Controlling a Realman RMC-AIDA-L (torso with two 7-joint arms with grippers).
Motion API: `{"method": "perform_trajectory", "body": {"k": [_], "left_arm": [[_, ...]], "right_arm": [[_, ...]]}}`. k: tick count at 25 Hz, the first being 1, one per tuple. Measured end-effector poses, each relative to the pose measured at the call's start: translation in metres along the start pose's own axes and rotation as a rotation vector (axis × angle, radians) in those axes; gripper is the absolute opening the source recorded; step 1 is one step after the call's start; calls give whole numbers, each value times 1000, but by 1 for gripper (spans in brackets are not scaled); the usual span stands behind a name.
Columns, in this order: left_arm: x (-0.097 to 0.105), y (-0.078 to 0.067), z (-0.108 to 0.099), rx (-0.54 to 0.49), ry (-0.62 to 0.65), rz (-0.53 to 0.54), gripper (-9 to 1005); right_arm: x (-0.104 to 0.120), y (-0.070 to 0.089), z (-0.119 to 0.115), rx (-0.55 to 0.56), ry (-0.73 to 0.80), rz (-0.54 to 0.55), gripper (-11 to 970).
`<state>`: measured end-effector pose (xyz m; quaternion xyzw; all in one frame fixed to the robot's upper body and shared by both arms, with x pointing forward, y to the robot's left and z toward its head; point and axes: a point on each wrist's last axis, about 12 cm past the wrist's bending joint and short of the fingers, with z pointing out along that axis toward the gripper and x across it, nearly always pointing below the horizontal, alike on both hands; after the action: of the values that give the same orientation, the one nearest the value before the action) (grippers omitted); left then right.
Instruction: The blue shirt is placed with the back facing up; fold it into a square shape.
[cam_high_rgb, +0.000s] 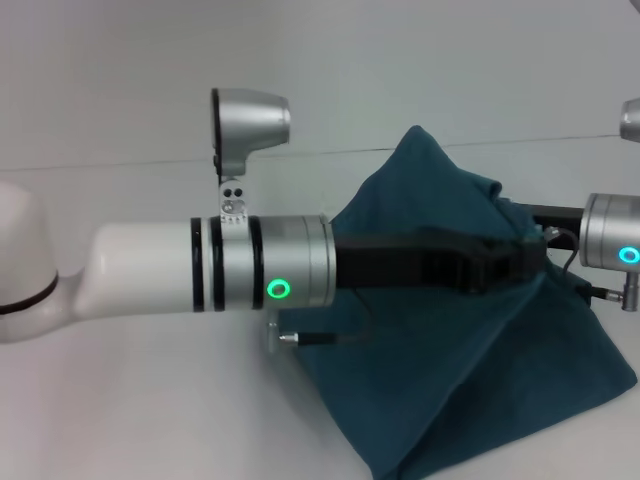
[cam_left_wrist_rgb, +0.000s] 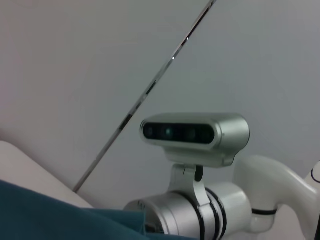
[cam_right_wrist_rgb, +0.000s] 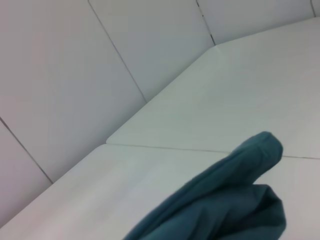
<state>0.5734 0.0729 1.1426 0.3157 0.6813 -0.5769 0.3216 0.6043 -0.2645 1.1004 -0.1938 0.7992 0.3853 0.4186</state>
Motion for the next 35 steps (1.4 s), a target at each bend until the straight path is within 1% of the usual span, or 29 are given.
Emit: {"method": "perform_trajectory", "body": {"k": [7,10,12,16,18,19,20,22,24,27,29,30,35], "left_arm": [[9,1,12,-16,43,-11,14],[14,1,20,-23,71,-19,14],[18,1,27,-36,94,-21,31],[26,2,35,-67,115,-30,66],[30,3,37,-76,123,-36,83],[32,3,37,-80,124,-41,92],[33,3,37,-81,125,-43,101],[35,3,36,-82,125,-48,118],[36,4,35,-84,120,-58,136],[38,6,31,-88,104,-80,162],[40,6,29,-89,93,-93,179],[41,6,28,-88,90,-96,211],[40,7,21,-80,66,-97,369]], "right_arm": [[0,-3,-9,11,-19,-1,276],[0,-5,-13,22,-22,-2,276],[1,-8,-16,39,-24,1,276],[4,-19,-26,120,-44,11,276],[5,-27,-35,176,-58,17,284],[4,-36,-47,230,-81,23,288],[4,-36,-47,230,-81,23,293],[4,-44,-61,284,-112,34,301],[1,-52,-77,328,-142,42,527],[1,-56,-91,337,-152,58,584],[2,-56,-97,323,-143,83,622],[2,-55,-99,309,-131,95,641],[4,-51,-109,244,-45,156,631]]}}
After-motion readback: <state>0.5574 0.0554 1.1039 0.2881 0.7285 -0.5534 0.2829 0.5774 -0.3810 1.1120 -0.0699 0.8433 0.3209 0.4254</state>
